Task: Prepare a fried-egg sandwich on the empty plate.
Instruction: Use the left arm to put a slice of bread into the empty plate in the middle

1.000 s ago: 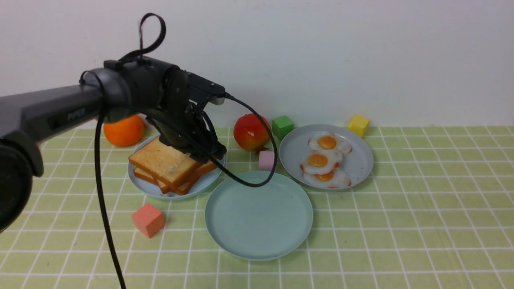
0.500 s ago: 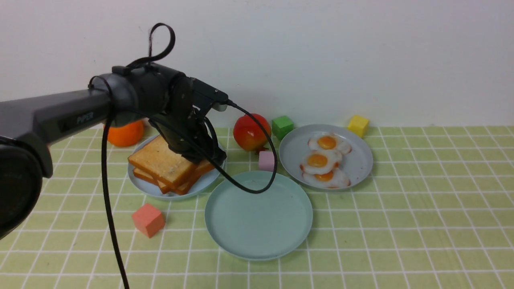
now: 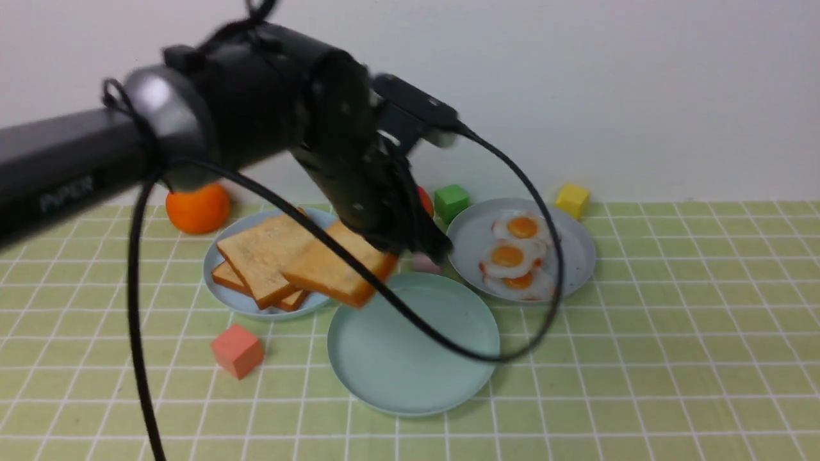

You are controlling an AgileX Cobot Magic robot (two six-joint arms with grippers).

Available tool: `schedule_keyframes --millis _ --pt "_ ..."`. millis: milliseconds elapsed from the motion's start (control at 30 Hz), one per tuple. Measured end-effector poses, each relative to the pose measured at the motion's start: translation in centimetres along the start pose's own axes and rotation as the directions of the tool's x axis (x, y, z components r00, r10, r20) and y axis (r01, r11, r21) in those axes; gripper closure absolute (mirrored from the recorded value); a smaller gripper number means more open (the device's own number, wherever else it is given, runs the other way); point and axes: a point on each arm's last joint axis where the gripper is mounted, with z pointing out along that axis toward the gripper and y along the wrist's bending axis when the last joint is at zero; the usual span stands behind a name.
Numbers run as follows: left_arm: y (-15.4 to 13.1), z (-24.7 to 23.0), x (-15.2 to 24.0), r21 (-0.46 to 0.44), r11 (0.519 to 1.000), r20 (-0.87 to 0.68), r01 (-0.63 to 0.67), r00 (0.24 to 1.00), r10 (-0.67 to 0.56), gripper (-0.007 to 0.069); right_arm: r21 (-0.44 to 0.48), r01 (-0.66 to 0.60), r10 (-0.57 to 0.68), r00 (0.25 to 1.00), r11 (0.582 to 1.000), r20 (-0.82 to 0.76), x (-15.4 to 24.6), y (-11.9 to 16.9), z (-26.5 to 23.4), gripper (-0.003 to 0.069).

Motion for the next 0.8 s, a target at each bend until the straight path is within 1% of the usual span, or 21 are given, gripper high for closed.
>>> schedule_keyframes --millis 67,167,233,333,500,567,633,733,767,800 --pt "-2.9 1.2 0.3 0.029 0.998 -0.035 -0.062 0.997 0.063 0.0591 0.014 0.008 -0.008 1.000 1.000 -0.003 0.2 -0.1 -0.1 0.0636" --pt "-4.4 2.7 0.5 -0.003 0.995 -0.051 -0.104 0.993 0.103 0.0591 0.015 0.013 -0.013 1.000 1.000 -0.014 0.4 0.0 -0.3 0.0633" --pt "-4.7 3.8 0.4 -0.030 0.991 -0.044 -0.128 0.991 0.127 0.0591 0.015 0.016 -0.015 1.000 1.000 -0.015 0.6 0.1 -0.4 0.0631" --pt "-4.8 5.1 0.6 -0.046 0.989 -0.044 -0.137 0.990 0.135 0.0591 0.015 0.021 -0.020 1.000 1.000 -0.009 0.7 0.2 -0.6 0.0629" --pt "-4.9 6.5 1.0 -0.044 0.988 -0.067 -0.149 0.987 0.146 0.0591 0.013 0.023 -0.023 1.000 1.000 -0.009 0.9 0.3 -0.8 0.0627" --pt "-5.0 6.7 1.1 -0.040 0.989 -0.070 -0.146 0.987 0.142 0.0575 0.013 0.023 -0.023 1.000 1.000 -0.010 0.9 0.3 -0.8 0.0627" --pt "-5.1 6.8 1.1 -0.029 0.991 -0.075 -0.133 0.989 0.130 0.0542 0.011 0.023 -0.023 1.000 1.000 -0.010 0.9 0.3 -0.8 0.0627" --pt "-5.2 7.0 1.2 -0.023 0.992 -0.080 -0.125 0.989 0.123 0.0471 0.010 0.022 -0.022 1.000 1.000 -0.009 0.9 0.3 -0.8 0.0627" --pt "-5.2 7.1 1.2 -0.022 0.992 -0.081 -0.125 0.989 0.123 0.0466 0.010 0.022 -0.022 1.000 1.000 -0.009 0.9 0.3 -0.8 0.0627" --pt "-5.2 7.1 1.2 -0.021 0.992 -0.081 -0.124 0.989 0.122 0.0421 0.010 0.022 -0.022 1.000 1.000 -0.009 0.9 0.3 -0.8 0.0625"
